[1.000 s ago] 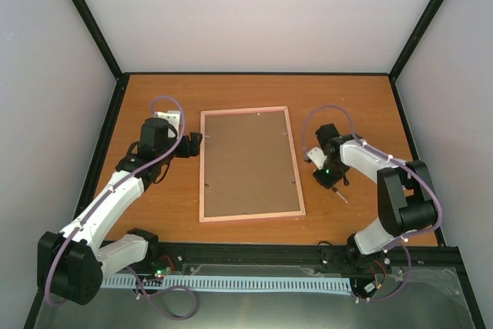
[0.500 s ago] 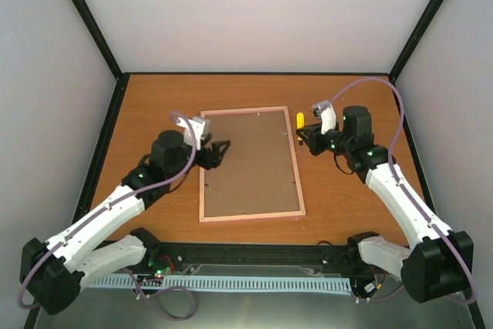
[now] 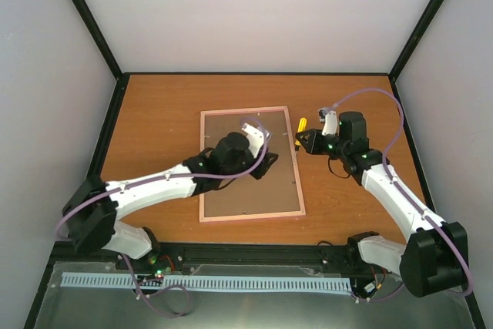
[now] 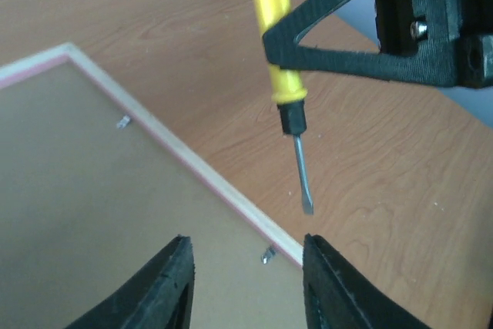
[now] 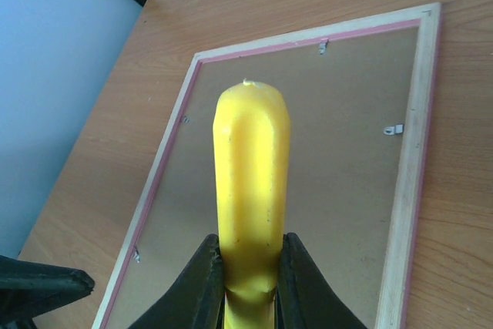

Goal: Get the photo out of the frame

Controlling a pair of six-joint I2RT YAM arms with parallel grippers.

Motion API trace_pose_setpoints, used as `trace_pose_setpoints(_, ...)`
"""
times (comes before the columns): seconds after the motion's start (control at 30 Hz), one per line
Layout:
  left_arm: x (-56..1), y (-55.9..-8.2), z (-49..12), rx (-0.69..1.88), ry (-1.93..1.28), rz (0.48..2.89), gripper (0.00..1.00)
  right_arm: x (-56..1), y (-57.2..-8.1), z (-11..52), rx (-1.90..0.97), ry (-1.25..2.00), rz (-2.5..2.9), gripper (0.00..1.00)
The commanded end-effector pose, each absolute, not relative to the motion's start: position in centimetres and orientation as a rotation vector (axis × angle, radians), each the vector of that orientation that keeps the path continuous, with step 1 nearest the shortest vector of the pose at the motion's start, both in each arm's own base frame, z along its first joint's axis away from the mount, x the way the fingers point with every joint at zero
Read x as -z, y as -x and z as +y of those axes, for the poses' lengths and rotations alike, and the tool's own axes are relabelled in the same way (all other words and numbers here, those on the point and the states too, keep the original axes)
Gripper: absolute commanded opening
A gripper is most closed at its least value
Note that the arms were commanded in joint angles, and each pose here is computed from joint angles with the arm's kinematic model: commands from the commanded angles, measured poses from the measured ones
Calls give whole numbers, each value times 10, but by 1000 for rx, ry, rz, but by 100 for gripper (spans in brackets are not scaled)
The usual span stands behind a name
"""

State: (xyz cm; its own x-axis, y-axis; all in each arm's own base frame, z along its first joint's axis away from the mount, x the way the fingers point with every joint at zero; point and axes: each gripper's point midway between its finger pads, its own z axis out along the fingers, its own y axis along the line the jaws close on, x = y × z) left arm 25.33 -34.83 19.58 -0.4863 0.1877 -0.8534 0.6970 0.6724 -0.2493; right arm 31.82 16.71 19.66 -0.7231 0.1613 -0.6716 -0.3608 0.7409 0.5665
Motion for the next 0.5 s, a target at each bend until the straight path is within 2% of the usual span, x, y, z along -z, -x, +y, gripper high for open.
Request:
trace_pose_setpoints(0.0, -219, -268, -384, 785, -693, 1963, 37, -217, -327, 155, -833, 92, 2142, 3)
trace_pose_setpoints(0.07, -219, -271, -396, 803, -709, 1962, 40, -218, -329, 144, -804, 61, 2133, 3)
trace_pose_setpoints(0.13, -213, -276, -405, 794, -720, 1976, 49, -219, -329, 142, -804, 54, 2130, 3)
trace_pose_setpoints(0.2, -204, -281, -411, 772, -730, 1995, 49, -220, -329, 140, -801, 48, 2127, 3)
trace_pose_setpoints(0.3, -190, -285, -421, 725, -750, 2015, 40, -218, -330, 137, -786, 30, 2132, 3)
trace_pose_setpoints(0.37, -181, -286, -428, 708, -764, 2032, 39, -216, -330, 137, -791, 22, 2140, 3)
trace_pose_setpoints(0.47, -176, -283, -441, 717, -790, 2020, 44, -215, -331, 137, -796, 15, 2142, 3)
